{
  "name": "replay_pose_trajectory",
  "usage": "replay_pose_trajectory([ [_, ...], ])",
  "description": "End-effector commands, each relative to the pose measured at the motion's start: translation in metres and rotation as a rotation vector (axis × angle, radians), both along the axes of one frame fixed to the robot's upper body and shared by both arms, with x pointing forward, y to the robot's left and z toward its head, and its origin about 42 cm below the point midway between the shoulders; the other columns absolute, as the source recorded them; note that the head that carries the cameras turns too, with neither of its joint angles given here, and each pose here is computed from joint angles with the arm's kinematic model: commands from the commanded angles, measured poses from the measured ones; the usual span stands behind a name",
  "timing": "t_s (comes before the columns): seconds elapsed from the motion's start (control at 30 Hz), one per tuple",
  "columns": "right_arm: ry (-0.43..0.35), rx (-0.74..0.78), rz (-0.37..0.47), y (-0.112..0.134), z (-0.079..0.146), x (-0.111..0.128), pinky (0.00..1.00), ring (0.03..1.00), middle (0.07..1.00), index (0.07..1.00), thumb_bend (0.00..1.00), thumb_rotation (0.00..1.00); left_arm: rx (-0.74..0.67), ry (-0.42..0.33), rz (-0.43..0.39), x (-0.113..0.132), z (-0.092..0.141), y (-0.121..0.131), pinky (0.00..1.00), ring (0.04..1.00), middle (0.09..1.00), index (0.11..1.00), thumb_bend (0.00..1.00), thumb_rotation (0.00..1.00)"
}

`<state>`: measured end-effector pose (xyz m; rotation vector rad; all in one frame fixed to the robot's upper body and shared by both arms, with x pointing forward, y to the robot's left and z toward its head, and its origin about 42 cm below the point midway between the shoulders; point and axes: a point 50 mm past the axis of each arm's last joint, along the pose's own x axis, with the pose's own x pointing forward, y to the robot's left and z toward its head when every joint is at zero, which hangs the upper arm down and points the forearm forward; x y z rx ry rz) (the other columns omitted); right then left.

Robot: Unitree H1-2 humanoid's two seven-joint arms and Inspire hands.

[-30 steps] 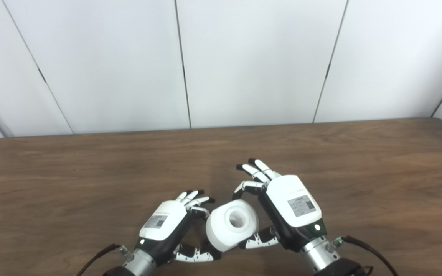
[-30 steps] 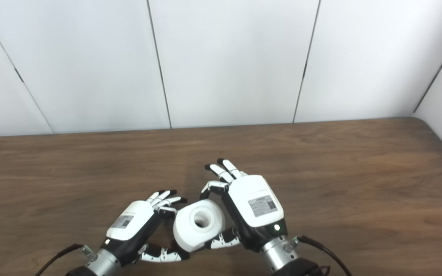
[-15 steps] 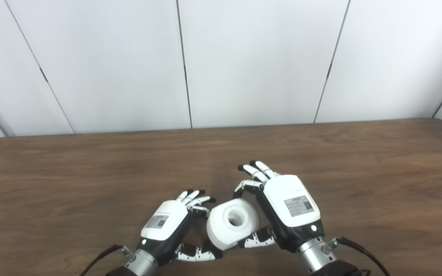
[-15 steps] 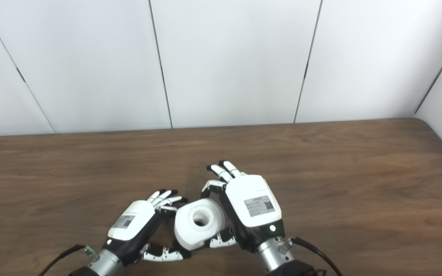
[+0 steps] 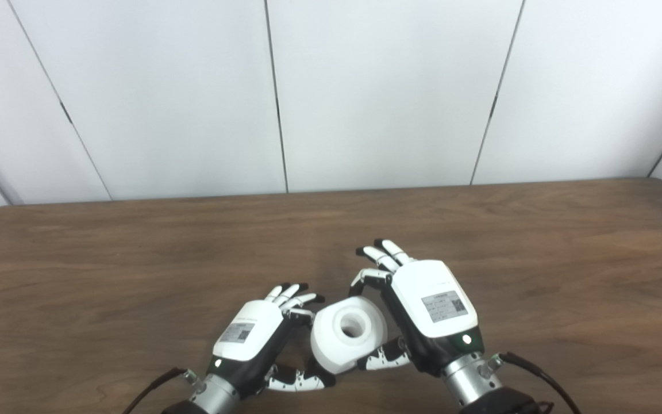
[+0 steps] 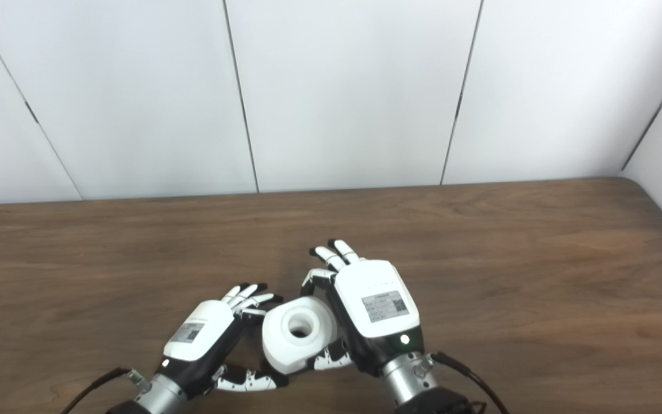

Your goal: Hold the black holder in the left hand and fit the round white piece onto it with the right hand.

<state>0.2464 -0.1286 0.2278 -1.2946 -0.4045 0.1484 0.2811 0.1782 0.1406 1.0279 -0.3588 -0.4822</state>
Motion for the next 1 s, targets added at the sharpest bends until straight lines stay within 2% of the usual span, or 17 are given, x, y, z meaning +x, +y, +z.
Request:
replay_pose_trajectory([
  [0.0, 0.05, -0.067, 0.007, 0.004, -0.003, 0.001, 0.69, 0.929, 0.868, 0.48, 0.52, 0.14, -0.038, -0.048, -0.054, 0.0, 0.009, -0.019, 1.0, 0.963, 0.874, 0.48, 0.52, 0.05],
  [0.5, 0.062, -0.19, 0.058, 0.013, 0.003, 0.002, 0.73, 0.939, 0.859, 0.481, 0.52, 0.14, -0.051, -0.055, -0.053, 0.003, 0.007, -0.027, 1.0, 0.967, 0.878, 0.48, 0.51, 0.05],
  [0.97, 0.068, -0.218, 0.082, 0.012, 0.004, 0.0, 0.72, 0.942, 0.858, 0.481, 0.52, 0.14, -0.051, -0.053, -0.047, 0.005, 0.01, -0.032, 1.0, 0.966, 0.878, 0.48, 0.52, 0.05],
])
